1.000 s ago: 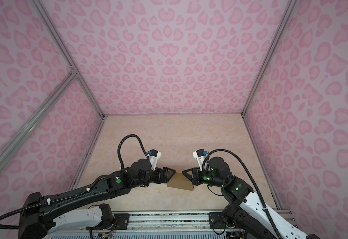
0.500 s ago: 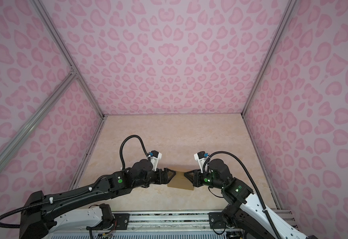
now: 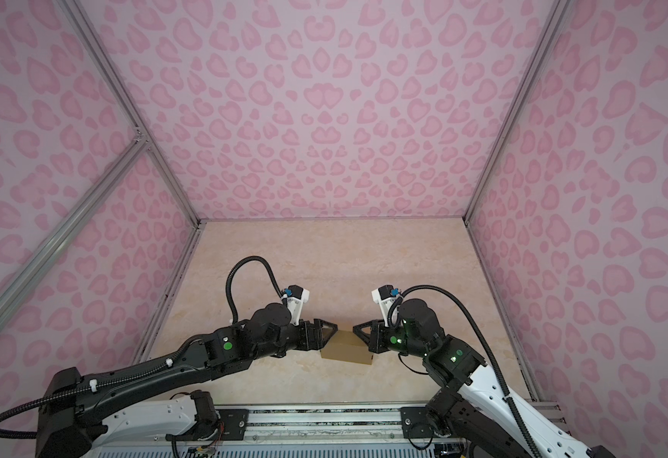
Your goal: Fold the paper box
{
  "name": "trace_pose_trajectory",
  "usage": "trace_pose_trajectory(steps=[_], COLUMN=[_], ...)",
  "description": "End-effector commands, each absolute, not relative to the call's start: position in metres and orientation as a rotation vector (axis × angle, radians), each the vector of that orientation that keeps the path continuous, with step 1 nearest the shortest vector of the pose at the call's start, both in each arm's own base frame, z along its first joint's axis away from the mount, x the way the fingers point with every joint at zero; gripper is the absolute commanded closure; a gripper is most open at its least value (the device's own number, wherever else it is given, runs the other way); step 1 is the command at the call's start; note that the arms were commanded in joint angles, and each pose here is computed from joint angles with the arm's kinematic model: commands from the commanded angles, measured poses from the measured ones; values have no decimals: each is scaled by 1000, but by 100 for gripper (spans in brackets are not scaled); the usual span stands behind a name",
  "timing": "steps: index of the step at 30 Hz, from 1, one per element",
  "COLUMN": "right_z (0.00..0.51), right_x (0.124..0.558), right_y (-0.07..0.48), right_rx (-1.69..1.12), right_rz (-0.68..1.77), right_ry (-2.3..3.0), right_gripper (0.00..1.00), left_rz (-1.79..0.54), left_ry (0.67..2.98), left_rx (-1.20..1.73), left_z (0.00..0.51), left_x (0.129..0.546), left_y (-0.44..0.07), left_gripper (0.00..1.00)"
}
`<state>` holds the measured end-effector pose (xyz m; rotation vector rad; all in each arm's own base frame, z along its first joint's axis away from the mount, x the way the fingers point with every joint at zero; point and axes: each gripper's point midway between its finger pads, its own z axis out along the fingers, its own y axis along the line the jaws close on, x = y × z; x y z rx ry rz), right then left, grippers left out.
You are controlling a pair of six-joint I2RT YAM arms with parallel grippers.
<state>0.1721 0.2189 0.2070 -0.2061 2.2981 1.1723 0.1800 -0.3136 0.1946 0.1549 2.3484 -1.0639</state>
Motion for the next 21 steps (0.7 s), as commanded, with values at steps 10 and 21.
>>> trace_pose_trajectory(steps=[10, 21], right_z=[197, 177], right_x=[177, 172], right_y=[216, 212], right_rx=[-198, -182], right_rz=[1139, 1127], right_ry=[2307, 2346], right_gripper=[90, 91], left_rz=[-1046, -1046], left_ry=[2375, 2392], left_rx=[148, 149], left_z=[187, 181], left_x=[182, 181], left_y=[-317, -320], left_gripper=[14, 14])
